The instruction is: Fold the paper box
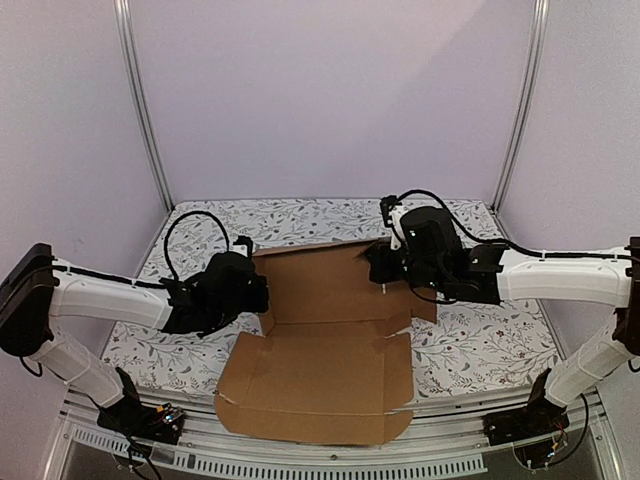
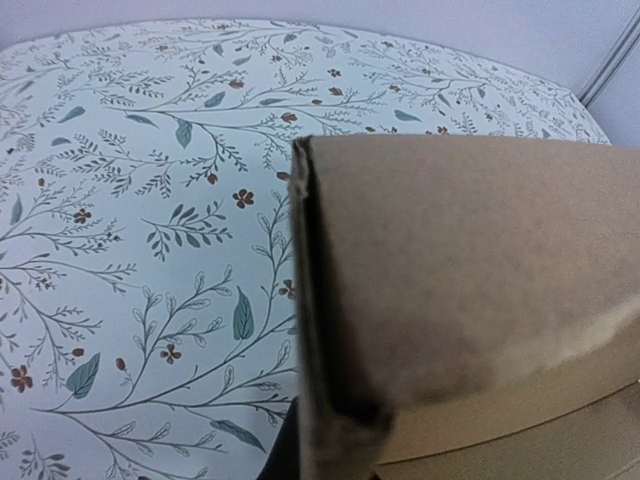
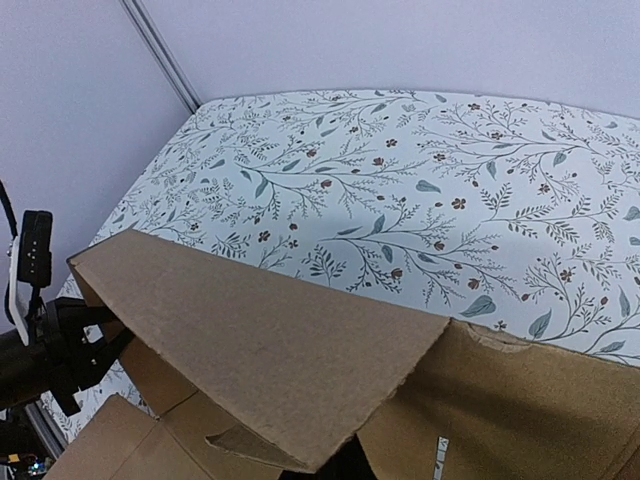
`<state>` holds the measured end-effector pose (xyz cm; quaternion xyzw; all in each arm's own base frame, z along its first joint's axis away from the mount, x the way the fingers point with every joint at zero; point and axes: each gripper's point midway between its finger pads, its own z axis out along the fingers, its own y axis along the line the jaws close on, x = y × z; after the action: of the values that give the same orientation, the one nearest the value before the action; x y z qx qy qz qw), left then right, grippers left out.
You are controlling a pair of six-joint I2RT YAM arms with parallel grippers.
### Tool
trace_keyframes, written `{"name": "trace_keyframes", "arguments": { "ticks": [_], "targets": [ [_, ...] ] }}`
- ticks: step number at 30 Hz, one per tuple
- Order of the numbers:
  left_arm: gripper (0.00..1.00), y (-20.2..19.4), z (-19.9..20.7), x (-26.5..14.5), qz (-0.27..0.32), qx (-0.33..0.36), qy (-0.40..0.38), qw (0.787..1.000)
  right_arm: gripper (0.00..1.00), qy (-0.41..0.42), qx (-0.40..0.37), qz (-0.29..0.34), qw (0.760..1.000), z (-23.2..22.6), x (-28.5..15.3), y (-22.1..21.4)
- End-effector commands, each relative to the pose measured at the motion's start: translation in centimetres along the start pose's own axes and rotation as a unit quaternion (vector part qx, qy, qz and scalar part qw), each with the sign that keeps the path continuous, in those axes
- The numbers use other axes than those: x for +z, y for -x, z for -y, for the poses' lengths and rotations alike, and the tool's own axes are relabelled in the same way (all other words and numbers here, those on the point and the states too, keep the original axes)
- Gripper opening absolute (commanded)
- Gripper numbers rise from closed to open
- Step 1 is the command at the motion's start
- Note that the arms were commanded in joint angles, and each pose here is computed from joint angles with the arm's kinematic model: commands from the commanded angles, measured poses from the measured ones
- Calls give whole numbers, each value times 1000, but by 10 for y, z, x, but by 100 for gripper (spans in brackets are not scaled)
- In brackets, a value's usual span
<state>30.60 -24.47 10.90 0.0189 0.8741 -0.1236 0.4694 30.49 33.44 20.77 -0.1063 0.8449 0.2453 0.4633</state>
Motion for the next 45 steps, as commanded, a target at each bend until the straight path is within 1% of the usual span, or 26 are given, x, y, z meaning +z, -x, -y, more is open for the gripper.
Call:
{"name": "trace_keyframes", "arguments": {
  "ticks": [1,5,9,15,21,27,31,35,39,45],
  "targets": [
    [0,-4,14,-1,-15,-7,-24,1000,0,-8,54,61,997,4,4,21],
    [0,-6,17,-2,-20,-10,-31,999,0,5,65,80,995,-1,2,30],
    [0,-7,20,-4,-24,-14,-41,999,0,17,64,85,994,-6,0,35],
    [0,0,23,-8,-18,-27,-53,998,0,26,53,80,995,-6,-7,31],
    [0,8,20,-8,-14,-53,-60,997,0,49,22,51,997,-10,-21,22],
    [0,12,17,-7,-14,-90,-76,993,0,86,-13,22,996,-15,-55,17],
    [0,16,13,-6,-14,-130,-101,986,0,108,-43,1,993,-15,-82,11],
    [0,18,10,-4,-18,-165,-132,977,0,159,-72,-3,985,-25,-114,11],
    [0,21,7,-3,-21,-193,-151,969,0,215,-96,4,972,-34,-154,13],
    [0,27,8,-5,-21,-236,-181,955,0,238,-104,26,965,-28,-182,8]
  ]
}}
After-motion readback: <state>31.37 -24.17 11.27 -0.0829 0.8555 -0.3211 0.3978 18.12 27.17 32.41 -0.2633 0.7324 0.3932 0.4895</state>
